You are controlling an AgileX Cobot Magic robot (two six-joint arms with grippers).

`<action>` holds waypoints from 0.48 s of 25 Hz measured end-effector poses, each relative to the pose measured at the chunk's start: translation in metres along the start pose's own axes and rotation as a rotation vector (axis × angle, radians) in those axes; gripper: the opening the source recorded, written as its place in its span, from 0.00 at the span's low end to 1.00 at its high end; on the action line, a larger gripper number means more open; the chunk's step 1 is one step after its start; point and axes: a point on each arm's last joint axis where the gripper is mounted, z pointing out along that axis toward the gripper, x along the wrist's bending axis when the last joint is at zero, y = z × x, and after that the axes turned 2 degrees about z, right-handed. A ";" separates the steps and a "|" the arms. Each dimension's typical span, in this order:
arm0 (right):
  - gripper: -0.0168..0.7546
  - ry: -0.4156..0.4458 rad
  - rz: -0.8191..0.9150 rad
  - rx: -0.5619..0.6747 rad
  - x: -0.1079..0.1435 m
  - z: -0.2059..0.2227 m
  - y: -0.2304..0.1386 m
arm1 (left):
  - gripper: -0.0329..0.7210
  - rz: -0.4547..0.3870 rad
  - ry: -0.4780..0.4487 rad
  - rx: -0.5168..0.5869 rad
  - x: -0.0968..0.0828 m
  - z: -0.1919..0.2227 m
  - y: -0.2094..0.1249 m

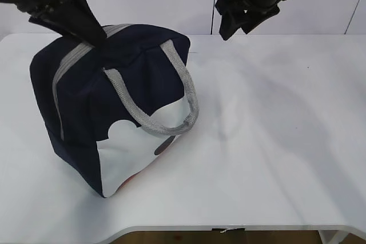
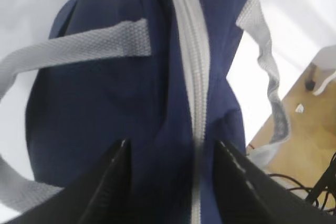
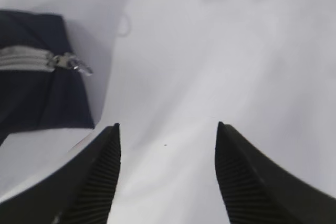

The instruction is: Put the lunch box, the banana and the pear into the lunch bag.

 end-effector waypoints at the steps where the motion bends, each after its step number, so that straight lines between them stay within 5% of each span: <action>1: 0.62 -0.024 0.025 -0.003 -0.002 -0.002 0.001 | 0.55 -0.009 0.015 -0.008 -0.001 -0.005 0.003; 9: 0.62 -0.078 0.160 -0.036 -0.002 -0.028 -0.001 | 0.55 -0.225 0.230 -0.003 0.008 -0.028 0.009; 12: 0.62 -0.079 0.171 -0.043 0.002 -0.048 -0.009 | 0.55 -0.234 0.289 -0.006 0.006 -0.039 0.006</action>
